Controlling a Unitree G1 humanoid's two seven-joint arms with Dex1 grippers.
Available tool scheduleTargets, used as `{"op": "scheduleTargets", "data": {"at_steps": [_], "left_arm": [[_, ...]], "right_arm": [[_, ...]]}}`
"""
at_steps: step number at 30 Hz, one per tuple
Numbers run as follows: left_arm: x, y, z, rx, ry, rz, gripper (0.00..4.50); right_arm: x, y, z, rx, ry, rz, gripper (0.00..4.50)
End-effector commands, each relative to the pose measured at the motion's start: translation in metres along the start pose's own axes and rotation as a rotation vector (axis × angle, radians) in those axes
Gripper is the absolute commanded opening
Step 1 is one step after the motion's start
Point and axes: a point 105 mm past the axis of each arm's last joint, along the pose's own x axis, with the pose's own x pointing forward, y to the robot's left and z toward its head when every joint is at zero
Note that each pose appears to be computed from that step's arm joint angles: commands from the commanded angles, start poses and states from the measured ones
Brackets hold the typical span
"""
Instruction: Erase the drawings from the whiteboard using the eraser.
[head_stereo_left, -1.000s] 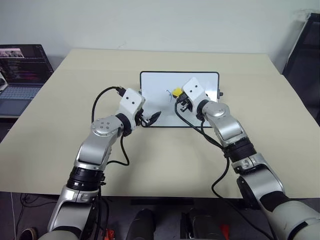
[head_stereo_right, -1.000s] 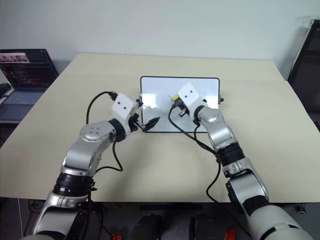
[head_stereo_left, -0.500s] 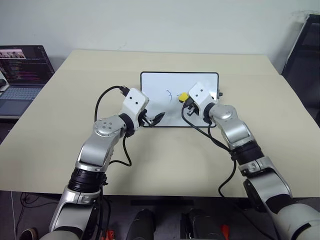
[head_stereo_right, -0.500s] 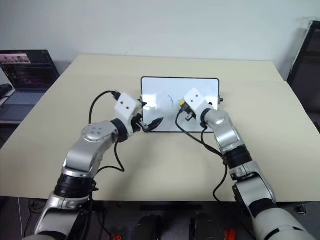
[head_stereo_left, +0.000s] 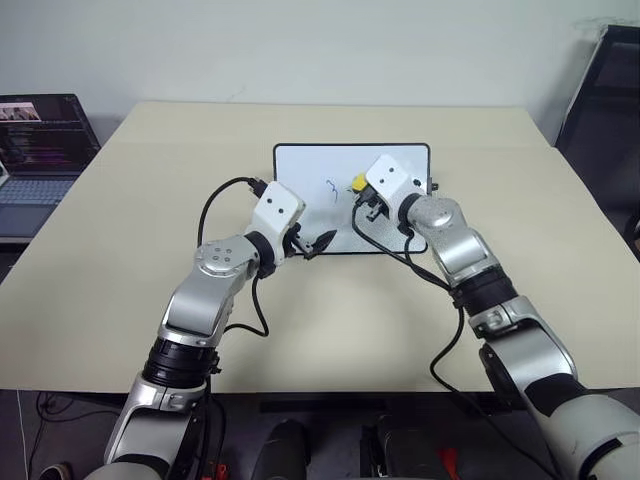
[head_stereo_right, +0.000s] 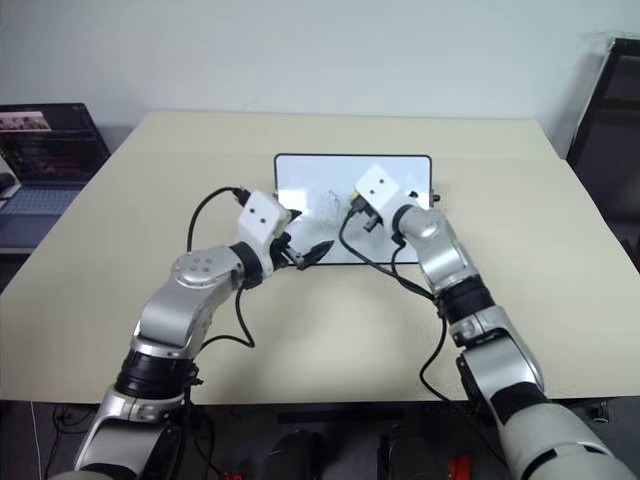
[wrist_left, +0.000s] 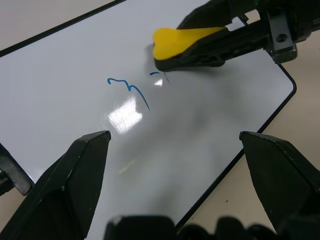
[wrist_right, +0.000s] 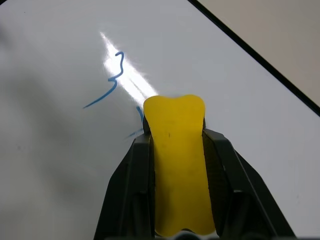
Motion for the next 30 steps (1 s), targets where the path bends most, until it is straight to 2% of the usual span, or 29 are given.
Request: {"op": "scheduleTargets", "data": {"at_steps": [1,3,10,14,20,23,30], "left_arm": [[-0.003,-0.003,0.015,0.028,-0.056,-0.004,4.5],[-0.004,-0.003,0.014,0.027,-0.054,-0.002,4.5],[-0.005,-0.004,0.013,0.024,-0.051,0.001,4.5],[-0.004,-0.005,0.012,0.023,-0.05,-0.004,4.5],[-0.003,-0.006,0.013,0.024,-0.053,-0.008,4.5],[-0.003,-0.006,0.013,0.024,-0.053,-0.009,4.5],[-0.004,-0.006,0.01,0.021,-0.044,-0.006,4.5]], "right_arm": [[0.005,-0.002,0.008,-0.018,-0.021,0.0,0.99],[0.006,0.003,0.007,-0.026,-0.017,0.025,0.99],[-0.001,0.024,-0.024,-0.102,0.087,0.16,0.99],[-0.003,0.015,-0.024,-0.13,0.094,0.133,0.99],[0.001,0.0,-0.009,-0.13,0.056,0.064,0.99],[-0.001,-0.004,-0.017,-0.119,0.082,0.066,0.99],[-0.014,0.019,-0.042,-0.099,0.15,0.196,0.99]]}}
